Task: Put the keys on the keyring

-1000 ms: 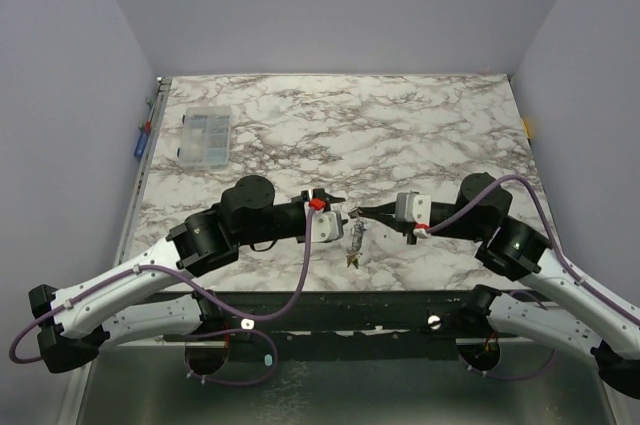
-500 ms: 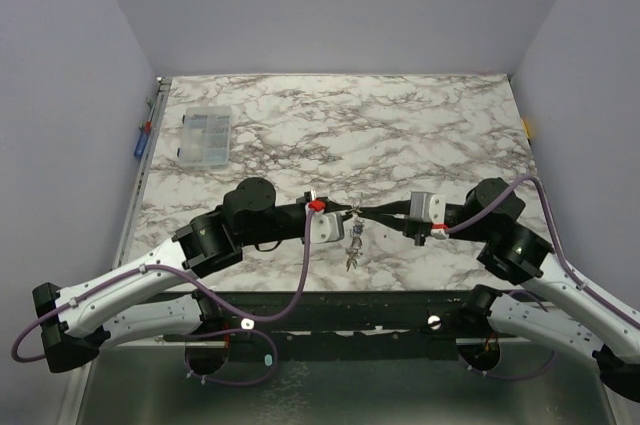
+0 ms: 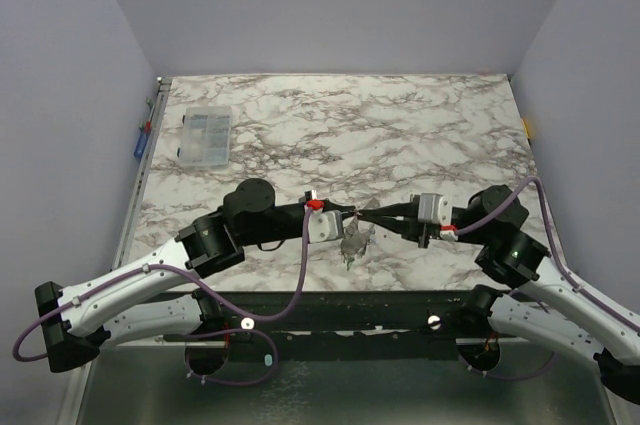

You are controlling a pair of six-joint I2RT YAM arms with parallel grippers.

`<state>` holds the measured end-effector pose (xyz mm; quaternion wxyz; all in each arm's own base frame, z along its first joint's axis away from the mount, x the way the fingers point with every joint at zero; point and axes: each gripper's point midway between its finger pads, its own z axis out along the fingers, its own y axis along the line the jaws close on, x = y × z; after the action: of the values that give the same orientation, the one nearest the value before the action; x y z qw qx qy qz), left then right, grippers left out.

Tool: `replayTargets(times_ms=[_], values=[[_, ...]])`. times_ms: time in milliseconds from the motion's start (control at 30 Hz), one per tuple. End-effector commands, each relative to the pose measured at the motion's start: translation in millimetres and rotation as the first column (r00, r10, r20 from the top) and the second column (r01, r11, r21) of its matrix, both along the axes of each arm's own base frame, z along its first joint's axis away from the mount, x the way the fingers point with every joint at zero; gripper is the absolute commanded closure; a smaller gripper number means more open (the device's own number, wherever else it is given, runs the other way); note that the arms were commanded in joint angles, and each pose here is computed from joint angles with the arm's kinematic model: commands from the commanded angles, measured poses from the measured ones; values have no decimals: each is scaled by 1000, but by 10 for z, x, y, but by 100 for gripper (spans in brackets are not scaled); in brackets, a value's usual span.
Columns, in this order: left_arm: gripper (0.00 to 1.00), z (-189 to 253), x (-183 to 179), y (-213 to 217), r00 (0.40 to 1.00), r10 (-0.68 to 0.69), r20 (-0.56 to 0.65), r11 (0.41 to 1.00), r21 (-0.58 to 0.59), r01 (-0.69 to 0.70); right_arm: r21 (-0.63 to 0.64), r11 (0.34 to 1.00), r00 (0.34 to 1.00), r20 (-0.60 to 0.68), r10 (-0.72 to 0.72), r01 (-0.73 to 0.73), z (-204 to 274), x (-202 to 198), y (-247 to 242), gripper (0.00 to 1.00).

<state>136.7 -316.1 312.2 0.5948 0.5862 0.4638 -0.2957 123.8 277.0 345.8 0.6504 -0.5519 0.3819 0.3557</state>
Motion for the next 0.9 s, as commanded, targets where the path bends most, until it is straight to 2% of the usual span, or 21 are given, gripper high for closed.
replayTargets(times_ms=[0, 233, 500, 700, 867], values=[[100, 27, -119, -66, 998, -62, -30, 997, -44, 61, 132, 991, 998, 57, 22, -29, 294, -75, -9, 99], [100, 136, -182, -127, 994, -94, -63, 987, -140, 84, 244, 969, 998, 49, 25, -37, 314, -55, 17, 99], [99, 198, -177, -121, 992, -83, -91, 983, -174, 66, 307, 951, 999, 37, 29, -39, 261, -13, 57, 99], [72, 259, -141, 1, 996, -33, -79, 982, -188, 17, 292, 956, 999, 40, 15, -26, 247, -32, 5, 99], [65, 303, -167, 85, 998, -26, -63, 983, -184, 14, 296, 955, 999, 34, 15, -24, 271, -96, -76, 99]])
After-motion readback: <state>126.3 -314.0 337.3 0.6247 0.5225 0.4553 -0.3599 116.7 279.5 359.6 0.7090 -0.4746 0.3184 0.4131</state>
